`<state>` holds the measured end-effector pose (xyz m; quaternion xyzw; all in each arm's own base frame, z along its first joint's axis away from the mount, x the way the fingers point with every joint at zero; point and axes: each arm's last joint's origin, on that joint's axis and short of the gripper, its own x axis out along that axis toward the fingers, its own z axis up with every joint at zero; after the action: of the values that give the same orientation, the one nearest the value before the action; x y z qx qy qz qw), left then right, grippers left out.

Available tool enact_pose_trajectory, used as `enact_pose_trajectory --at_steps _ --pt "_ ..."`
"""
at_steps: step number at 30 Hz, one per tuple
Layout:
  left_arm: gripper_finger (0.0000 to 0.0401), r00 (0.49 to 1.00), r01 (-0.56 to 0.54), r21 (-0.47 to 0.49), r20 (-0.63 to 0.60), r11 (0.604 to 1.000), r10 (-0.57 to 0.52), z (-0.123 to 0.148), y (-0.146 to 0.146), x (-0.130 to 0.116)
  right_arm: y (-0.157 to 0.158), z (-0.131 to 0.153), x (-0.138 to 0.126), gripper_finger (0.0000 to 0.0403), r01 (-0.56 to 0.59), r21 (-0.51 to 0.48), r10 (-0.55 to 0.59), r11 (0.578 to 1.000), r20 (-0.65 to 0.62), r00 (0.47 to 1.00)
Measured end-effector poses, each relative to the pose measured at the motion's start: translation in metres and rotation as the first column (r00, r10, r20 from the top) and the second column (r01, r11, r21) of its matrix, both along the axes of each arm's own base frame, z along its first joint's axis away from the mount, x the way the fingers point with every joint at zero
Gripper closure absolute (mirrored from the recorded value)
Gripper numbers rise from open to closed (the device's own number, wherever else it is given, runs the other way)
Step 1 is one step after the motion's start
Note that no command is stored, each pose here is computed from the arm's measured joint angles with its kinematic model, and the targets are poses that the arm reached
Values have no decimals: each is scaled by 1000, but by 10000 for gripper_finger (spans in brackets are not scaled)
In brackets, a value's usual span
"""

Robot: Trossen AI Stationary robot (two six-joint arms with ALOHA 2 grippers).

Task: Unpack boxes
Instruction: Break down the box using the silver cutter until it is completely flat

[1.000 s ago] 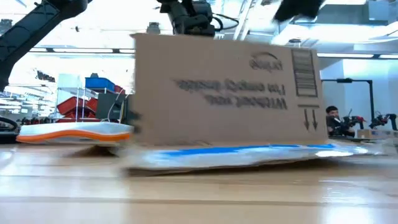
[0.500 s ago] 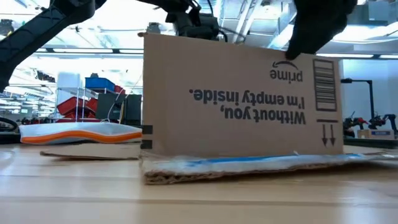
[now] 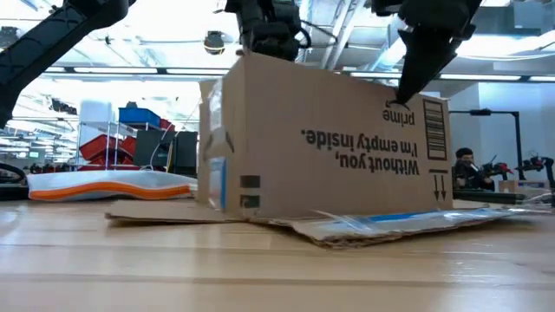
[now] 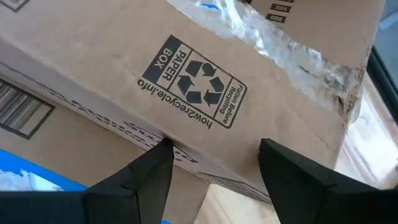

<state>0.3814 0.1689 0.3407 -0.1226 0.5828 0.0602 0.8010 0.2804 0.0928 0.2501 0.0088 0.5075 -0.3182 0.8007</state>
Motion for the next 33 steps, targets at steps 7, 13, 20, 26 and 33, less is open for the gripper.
enact_pose_trajectory --at_steps 7,13,20,26,33 --pt "305 1000 9 156 15 988 -12 13 8 -7 12 -1 -3 186 -14 2 14 1000 26 1000" --pt "269 995 -82 383 79 920 55 38 12 -14 17 -1 -9 186 -21 13 21 1000 -3 1000" --pt "268 948 129 52 287 990 -139 64 -23 -24 39 0 -18 186 -84 105 86 991 -13 996" --pt "273 984 160 128 64 979 -169 10 -34 -7 58 -2 -24 186 -90 189 89 978 14 996" --pt "274 991 68 -106 -105 992 -79 -62 -34 -11 21 -1 -25 186 25 -20 -26 999 -85 996"
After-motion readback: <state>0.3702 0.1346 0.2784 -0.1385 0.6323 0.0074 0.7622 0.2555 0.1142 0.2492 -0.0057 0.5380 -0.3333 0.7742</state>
